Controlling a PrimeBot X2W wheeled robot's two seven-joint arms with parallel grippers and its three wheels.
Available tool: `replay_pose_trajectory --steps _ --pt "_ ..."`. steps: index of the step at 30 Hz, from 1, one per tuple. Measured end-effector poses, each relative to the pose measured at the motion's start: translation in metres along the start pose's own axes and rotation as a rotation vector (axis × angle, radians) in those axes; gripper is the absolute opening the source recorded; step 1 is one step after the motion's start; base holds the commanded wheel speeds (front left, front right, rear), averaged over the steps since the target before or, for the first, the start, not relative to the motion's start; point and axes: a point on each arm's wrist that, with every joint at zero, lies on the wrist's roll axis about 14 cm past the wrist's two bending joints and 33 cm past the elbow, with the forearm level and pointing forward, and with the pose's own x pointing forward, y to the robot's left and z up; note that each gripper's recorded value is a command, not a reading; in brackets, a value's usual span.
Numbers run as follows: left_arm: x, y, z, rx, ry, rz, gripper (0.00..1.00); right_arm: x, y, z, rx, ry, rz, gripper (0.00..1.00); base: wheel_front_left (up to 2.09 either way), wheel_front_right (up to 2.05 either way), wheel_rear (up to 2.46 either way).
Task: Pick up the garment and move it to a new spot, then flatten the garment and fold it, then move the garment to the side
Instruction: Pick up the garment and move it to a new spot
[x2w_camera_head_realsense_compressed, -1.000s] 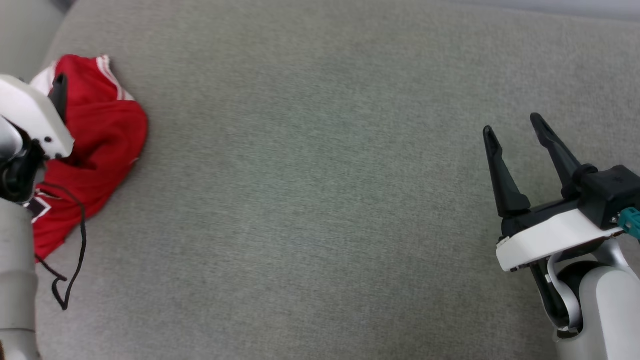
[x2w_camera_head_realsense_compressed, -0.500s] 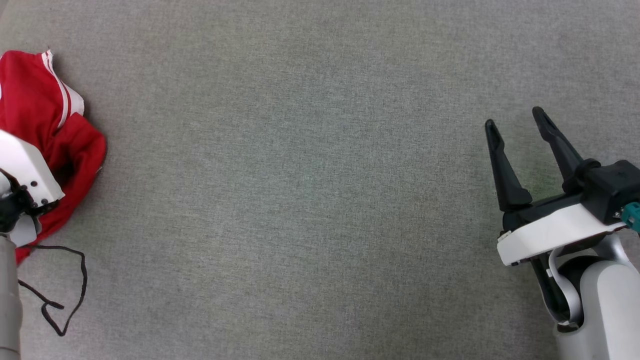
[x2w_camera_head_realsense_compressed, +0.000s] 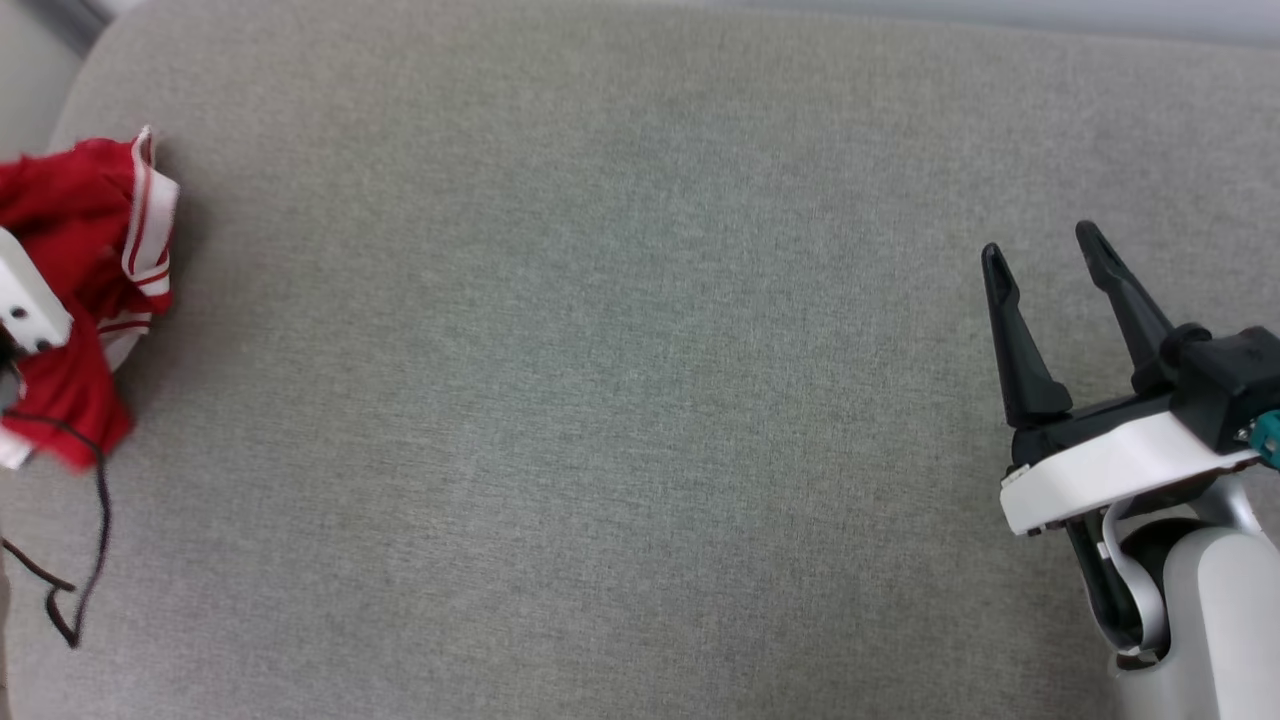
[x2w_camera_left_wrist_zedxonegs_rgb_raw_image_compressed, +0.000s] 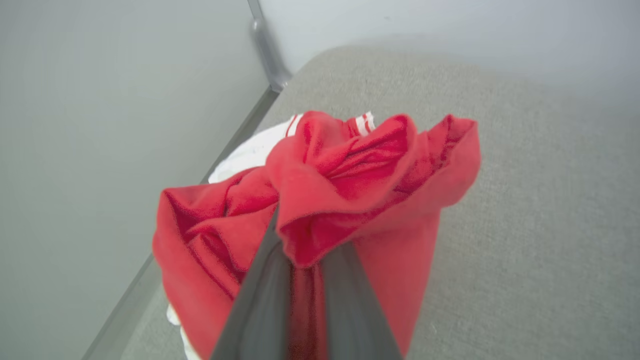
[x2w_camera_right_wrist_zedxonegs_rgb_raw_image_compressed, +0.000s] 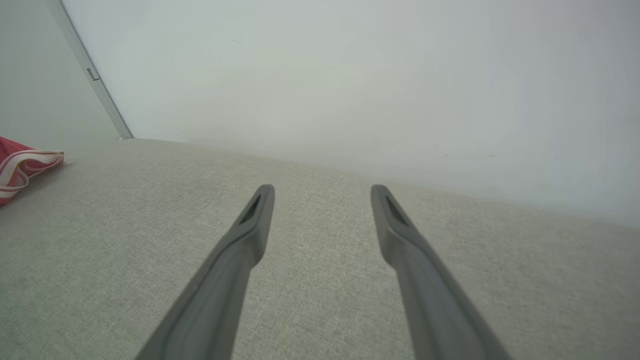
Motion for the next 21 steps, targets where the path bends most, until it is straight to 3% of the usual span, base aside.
replay_pose_trajectory --steps 5,12,16,21 --pt "-0.03 0.006 0.077 0.05 -0.305 0.024 0.0 -0.01 0.006 0.018 -0.002 -0.035 -0.003 1.0 0.0 0.0 0.0" --pt "-0.092 -0.014 0.162 0.085 -0.678 -0.029 0.0 -0.032 0.01 0.044 -0.01 -0.084 -0.025 1.0 0.0 0.0 0.0" --pt "-0.121 -0.052 0.183 0.077 -0.805 -0.13 0.0 -0.048 0.008 0.055 -0.018 -0.104 -0.048 1.0 0.0 0.0 0.0" --pt "-0.148 -0.126 0.186 0.062 -0.883 -0.329 0.0 -0.073 -0.008 0.066 -0.033 -0.122 -0.112 1.0 0.0 0.0 0.0"
